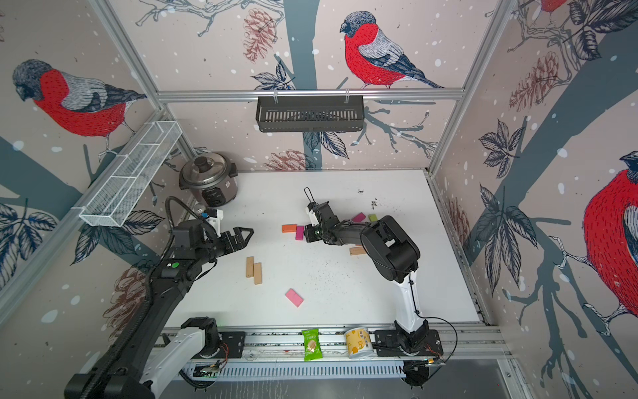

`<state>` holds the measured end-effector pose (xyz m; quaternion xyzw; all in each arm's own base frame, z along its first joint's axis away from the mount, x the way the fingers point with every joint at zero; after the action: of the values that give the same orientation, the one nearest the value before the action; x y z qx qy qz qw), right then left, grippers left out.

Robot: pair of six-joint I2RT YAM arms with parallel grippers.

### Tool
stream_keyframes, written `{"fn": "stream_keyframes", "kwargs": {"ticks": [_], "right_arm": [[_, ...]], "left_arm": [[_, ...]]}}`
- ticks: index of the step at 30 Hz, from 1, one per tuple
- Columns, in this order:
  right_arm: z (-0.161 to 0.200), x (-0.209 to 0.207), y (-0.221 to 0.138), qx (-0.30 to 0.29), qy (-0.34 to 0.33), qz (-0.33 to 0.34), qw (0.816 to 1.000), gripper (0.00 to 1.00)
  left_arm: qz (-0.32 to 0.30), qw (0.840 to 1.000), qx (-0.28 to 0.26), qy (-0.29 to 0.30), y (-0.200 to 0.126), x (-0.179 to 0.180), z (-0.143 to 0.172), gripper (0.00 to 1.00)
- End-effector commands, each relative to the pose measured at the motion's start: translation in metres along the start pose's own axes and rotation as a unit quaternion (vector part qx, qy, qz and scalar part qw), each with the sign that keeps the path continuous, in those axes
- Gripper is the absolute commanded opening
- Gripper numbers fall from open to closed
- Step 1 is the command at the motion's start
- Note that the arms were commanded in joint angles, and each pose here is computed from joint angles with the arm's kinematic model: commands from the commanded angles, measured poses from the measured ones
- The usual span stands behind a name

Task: Assemble the letter p with building blocks
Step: Assemble the building block at the center of the board.

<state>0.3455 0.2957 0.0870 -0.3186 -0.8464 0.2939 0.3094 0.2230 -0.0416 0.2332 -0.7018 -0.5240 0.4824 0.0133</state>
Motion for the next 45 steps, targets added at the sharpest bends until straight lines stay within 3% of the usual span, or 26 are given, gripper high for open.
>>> {"fn": "stream_keyframes", "kwargs": {"ticks": [1,23,33,38,45], "right_arm": [[0.012,-0.011,-0.002,0.038,0.013,0.045,0.998,0.16],[0.017,-0.022,0.019,0.056,0.025,0.049,0.997,0.16],[0.006,-0.027,-0.004,0.023,0.037,0.060,0.997,0.16],[0.011,-0.008,-0.026,0.020,0.029,0.061,0.998,0.16],[0.042,0.030,-0.023,0.055,0.004,0.054,0.997,0.19]], "left_arm": [[0.014,1.000,-0.011,0.010,-0.001,-0.004,-0.004,0.97],[0.020,1.000,-0.010,0.013,-0.002,-0.006,-0.004,0.97],[0.020,1.000,-0.013,0.013,-0.003,-0.006,-0.004,0.97],[0.017,1.000,-0.017,0.013,-0.004,-0.006,-0.004,0.97],[0.018,1.000,-0.019,0.015,-0.005,-0.007,-0.004,0.97]]}}
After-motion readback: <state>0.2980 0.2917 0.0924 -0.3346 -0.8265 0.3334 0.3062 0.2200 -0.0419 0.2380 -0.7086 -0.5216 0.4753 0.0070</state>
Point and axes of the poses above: each gripper's point midway between its finger pads, its own y axis out along the fingers, its own x axis along the line the jaws close on, z = x × y, the point moved 9 cm from there along -y, back along the fingers, and after that the axes turned 9 degrees about -y, right-handed, at the moved point
